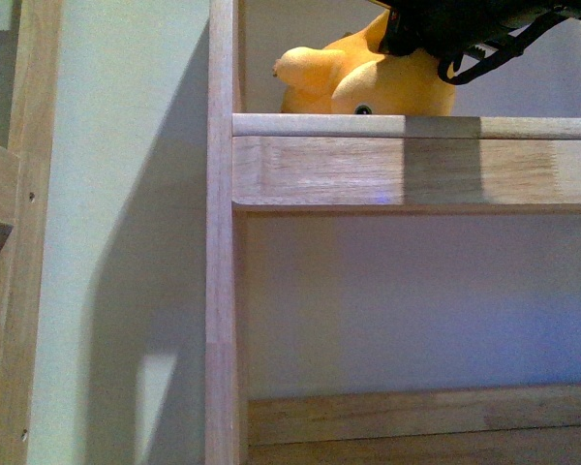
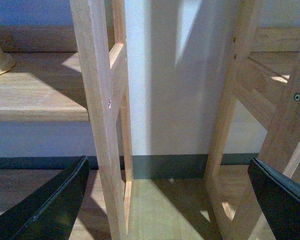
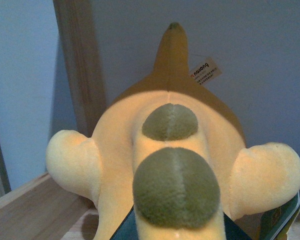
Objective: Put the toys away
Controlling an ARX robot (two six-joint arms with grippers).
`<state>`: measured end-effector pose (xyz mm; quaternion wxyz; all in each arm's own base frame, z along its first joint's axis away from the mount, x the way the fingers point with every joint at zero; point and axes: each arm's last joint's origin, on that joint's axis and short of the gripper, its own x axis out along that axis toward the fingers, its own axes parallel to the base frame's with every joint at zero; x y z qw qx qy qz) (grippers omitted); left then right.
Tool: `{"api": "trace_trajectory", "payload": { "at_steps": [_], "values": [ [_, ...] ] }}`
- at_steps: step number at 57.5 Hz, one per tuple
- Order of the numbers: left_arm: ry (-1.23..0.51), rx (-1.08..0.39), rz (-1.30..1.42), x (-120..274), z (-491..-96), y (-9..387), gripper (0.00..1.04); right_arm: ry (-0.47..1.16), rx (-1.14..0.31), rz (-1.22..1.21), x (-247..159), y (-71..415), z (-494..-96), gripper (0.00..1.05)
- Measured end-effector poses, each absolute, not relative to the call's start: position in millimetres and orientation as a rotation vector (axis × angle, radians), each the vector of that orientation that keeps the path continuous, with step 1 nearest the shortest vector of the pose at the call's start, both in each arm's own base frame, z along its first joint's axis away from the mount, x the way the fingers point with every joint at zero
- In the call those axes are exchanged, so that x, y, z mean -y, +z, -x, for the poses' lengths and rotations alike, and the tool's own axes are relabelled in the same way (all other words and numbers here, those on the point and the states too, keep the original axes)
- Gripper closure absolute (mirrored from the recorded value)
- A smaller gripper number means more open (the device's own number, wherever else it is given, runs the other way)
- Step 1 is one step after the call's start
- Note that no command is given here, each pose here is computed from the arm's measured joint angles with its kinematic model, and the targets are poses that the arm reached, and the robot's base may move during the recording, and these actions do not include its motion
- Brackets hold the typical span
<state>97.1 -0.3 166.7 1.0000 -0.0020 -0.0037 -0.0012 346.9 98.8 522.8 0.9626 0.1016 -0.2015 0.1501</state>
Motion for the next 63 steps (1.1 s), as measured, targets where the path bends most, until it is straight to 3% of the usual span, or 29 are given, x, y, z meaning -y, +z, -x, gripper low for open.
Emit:
{"api": "trace_trajectory", "payload": {
  "at_steps": [38,49,58,63],
  "values": [
    [-0.002,0.007,0.004,0.3,-97.1,166.7,0.06,0.351,0.376,-0.349,-120.8,517.5,-353.0,0.97],
    [-0.002,0.007,0.004,0.3,-97.1,166.7,0.06,0.343,0.364,-0.350,-119.9,515.5,-354.2,0.69],
    [-0.002,0.007,0.004,0.3,-97.1,166.7,0.06,0.323,0.344,-0.344,-115.3,513.7,-356.4,0.37],
    [-0.002,0.007,0.004,0.3,-97.1,166.7,0.06,0.318,0.339,-0.336,-114.2,513.5,-356.8,0.27]
  ]
}}
